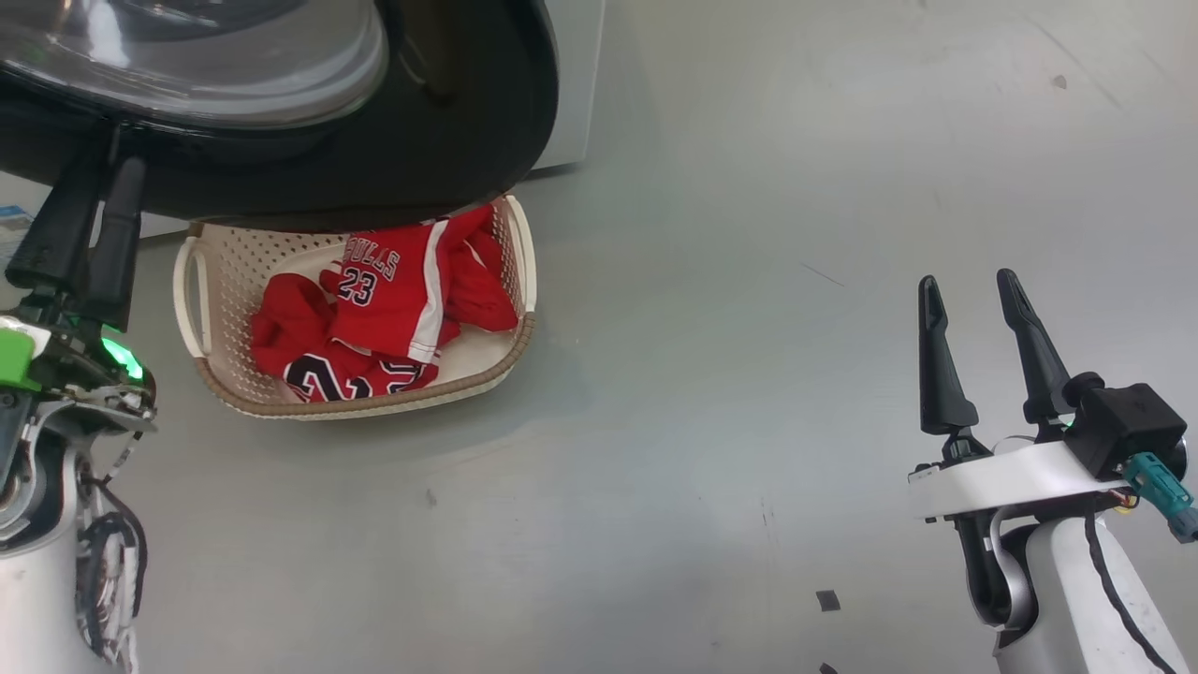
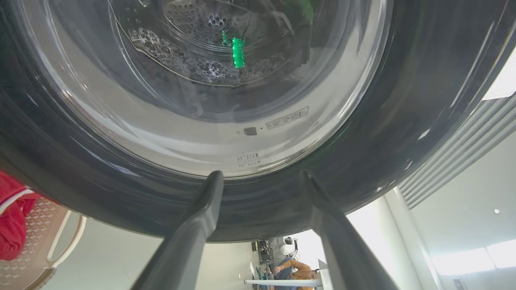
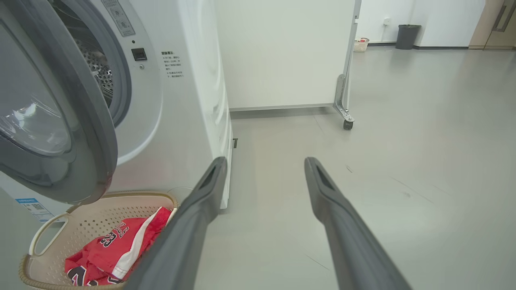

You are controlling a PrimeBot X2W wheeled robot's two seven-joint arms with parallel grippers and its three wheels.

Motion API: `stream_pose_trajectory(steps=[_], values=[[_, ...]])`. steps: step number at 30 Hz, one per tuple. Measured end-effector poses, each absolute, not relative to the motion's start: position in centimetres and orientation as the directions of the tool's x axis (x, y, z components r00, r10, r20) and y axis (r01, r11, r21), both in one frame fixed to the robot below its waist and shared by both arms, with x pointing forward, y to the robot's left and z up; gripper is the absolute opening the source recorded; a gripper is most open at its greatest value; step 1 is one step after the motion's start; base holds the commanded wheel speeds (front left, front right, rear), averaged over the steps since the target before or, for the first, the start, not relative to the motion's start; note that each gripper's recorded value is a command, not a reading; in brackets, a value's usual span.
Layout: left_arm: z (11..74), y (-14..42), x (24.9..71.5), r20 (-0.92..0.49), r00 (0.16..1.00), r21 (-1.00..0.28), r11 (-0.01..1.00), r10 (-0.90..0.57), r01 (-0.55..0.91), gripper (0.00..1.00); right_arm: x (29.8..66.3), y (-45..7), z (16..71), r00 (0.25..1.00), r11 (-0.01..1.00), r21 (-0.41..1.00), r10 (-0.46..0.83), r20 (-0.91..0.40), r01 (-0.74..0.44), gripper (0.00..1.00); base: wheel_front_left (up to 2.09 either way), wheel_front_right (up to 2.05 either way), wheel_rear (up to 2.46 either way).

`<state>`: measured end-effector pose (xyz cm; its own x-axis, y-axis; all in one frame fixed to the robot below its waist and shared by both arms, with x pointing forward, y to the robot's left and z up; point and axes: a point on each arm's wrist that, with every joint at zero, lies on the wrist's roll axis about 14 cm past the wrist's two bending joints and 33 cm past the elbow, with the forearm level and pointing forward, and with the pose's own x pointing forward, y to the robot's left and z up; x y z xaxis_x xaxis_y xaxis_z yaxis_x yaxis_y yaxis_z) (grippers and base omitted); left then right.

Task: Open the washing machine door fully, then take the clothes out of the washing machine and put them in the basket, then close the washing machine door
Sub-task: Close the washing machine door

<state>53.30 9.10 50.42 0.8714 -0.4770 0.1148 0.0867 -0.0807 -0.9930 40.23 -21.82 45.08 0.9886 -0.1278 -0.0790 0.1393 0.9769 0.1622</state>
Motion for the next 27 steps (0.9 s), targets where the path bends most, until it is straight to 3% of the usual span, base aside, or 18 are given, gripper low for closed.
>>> stream_pose_trajectory(steps=[13,20,27], values=[[52.6,15.7,49.2,0.095,0.971,-0.980,0.152,-0.219,0.130,1.00,40.7,-20.0,47.1,0.998,0.986,0.156,-0.054,-0.019,0.056,1.00,0.00,0.00,0.00],[54.1,17.8,46.7,0.094,0.982,-0.851,0.498,-0.165,0.165,1.00,40.2,-19.2,48.0,1.000,0.988,0.152,-0.027,0.004,0.026,1.00,0.00,0.00,0.00],[53.6,18.5,44.1,0.084,0.985,-0.594,0.786,-0.153,0.173,1.00,39.4,-18.8,48.5,1.000,0.989,0.147,-0.010,0.016,0.008,1.00,0.00,0.00,0.00]])
